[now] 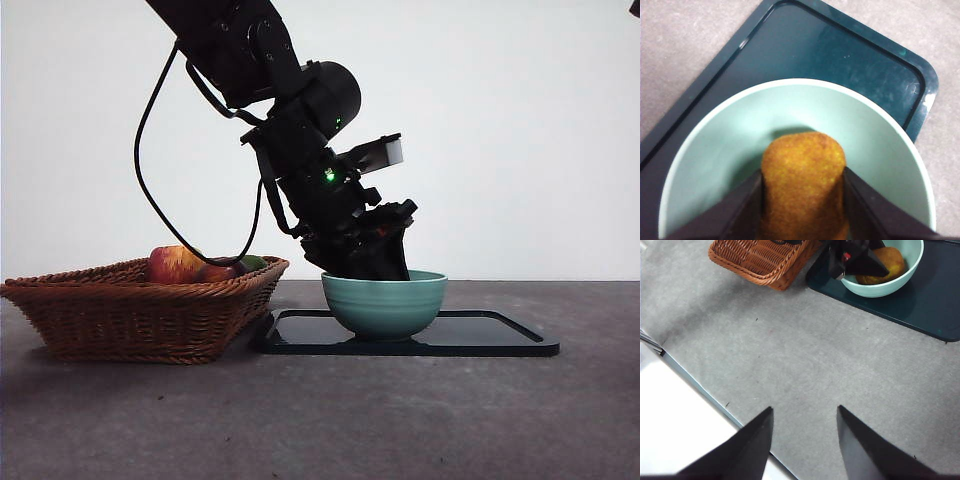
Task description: Pick up the wifruite, put it on the bowl, pick up the plate, put it on desk
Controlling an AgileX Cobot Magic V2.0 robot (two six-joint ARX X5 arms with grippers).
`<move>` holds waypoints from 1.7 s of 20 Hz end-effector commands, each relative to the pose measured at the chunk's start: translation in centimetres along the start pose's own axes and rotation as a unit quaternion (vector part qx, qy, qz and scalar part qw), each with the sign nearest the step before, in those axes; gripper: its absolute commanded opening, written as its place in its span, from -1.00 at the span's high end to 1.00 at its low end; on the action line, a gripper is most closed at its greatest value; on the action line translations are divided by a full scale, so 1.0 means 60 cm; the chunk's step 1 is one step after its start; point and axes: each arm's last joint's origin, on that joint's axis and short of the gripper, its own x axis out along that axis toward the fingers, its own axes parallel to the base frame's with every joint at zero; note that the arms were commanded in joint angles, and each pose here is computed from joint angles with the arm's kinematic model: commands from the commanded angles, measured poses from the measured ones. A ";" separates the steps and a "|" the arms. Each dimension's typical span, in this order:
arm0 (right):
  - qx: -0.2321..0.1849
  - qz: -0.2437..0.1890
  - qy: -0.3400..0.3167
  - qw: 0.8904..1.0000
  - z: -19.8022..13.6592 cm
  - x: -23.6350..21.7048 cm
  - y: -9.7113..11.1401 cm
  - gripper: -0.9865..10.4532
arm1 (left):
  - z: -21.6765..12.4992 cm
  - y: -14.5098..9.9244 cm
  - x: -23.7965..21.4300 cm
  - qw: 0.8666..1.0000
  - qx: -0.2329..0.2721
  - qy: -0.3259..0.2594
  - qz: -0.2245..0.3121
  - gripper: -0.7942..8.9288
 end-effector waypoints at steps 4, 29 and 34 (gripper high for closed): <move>-0.004 0.003 -0.004 1.000 0.004 -0.001 0.002 0.47 | 0.015 -0.001 0.008 1.000 -0.004 0.004 -0.003 0.55; -0.011 0.003 -0.004 1.000 0.004 -0.001 0.002 0.47 | 0.034 -0.075 -0.579 0.946 -0.210 -0.173 0.175 0.54; -0.011 0.003 -0.004 1.000 0.004 -0.001 0.002 0.47 | -0.040 -0.078 -0.556 0.927 -0.259 -0.155 0.221 0.54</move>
